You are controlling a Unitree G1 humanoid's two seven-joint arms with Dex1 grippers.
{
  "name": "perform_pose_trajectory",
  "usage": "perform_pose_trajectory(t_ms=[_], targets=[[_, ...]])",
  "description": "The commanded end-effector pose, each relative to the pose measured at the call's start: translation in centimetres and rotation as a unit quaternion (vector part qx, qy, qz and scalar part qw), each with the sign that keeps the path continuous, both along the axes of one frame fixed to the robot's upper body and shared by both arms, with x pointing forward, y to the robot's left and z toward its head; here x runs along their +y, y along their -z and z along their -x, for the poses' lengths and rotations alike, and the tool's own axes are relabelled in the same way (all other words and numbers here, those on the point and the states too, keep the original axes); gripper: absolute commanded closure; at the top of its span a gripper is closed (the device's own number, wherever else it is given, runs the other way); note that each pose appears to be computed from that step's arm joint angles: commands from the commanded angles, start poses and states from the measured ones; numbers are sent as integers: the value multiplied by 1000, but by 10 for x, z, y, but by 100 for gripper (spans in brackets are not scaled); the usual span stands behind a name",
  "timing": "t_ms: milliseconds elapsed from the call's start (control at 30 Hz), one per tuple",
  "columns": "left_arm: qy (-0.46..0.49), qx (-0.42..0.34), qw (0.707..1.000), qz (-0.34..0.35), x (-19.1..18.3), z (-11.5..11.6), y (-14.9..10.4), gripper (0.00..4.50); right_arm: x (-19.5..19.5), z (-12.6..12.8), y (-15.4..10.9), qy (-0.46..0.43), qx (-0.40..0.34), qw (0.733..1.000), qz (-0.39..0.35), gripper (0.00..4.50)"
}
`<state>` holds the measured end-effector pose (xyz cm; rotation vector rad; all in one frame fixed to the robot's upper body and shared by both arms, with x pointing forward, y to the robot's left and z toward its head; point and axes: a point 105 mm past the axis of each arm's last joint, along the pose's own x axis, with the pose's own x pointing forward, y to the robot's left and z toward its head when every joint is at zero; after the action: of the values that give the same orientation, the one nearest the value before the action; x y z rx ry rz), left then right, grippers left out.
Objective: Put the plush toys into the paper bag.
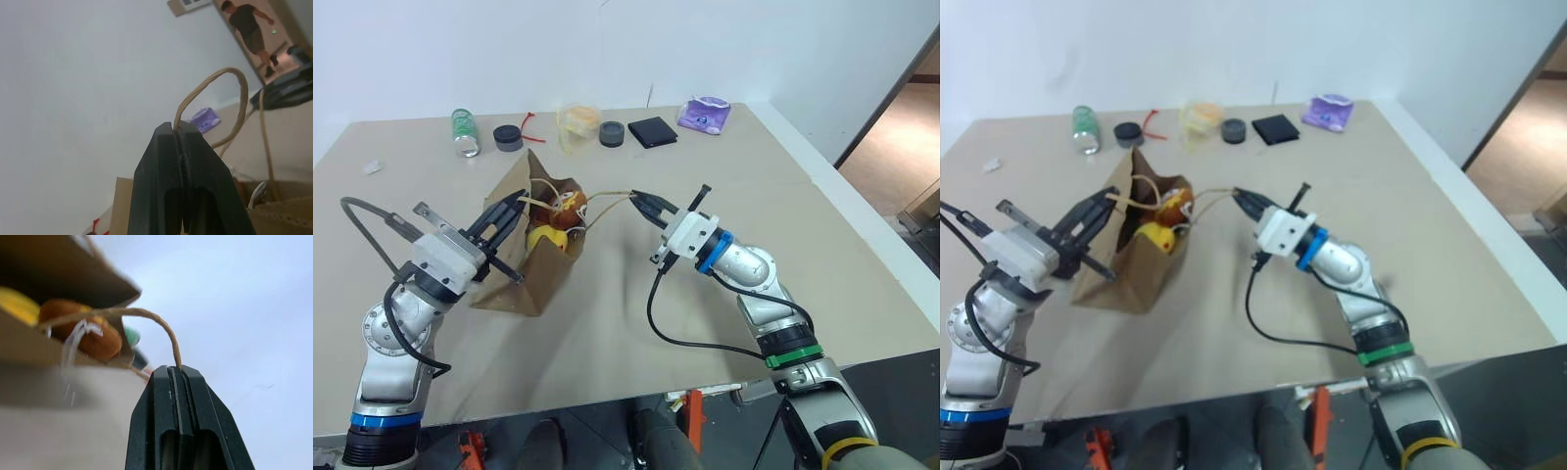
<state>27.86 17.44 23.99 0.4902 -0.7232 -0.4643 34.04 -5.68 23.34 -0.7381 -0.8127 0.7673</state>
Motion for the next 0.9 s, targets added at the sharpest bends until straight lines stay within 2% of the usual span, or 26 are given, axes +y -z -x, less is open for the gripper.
perform_pose_trajectory(t_ms=[33,233,467,500,567,667,700,733,767,800,867,900], targets=[[-35,-10,999,31,18,-1,-7,450,6,20,-34,-32,-64,997,-20,445],[-102,9,991,81,51,-6,0,450,23,34,-30,-65,-58,996,-13,445],[-119,29,989,84,53,-5,10,450,34,33,-12,-85,-1,996,16,445],[-119,30,989,85,51,-5,11,450,34,33,-13,-85,0,996,15,398],[-122,28,988,86,51,-4,11,450,34,32,-15,-87,4,996,11,343],[-127,28,988,87,51,-3,11,450,33,31,-23,-90,3,996,-3,200],[-128,28,988,87,51,-2,11,407,33,32,-28,-93,-3,996,-12,146],[-128,29,987,87,51,-2,11,393,32,33,-31,-96,-7,995,-18,111],[-128,30,987,87,51,-1,12,359,32,34,-33,-100,-8,995,-20,59],[-128,31,987,88,51,0,12,310,32,35,-33,-105,-5,994,-18,11],[-124,34,987,94,51,2,11,232,30,34,-31,-108,8,994,-17,0],[-121,35,987,98,50,3,10,172,28,32,-31,-108,18,994,-22,0]])
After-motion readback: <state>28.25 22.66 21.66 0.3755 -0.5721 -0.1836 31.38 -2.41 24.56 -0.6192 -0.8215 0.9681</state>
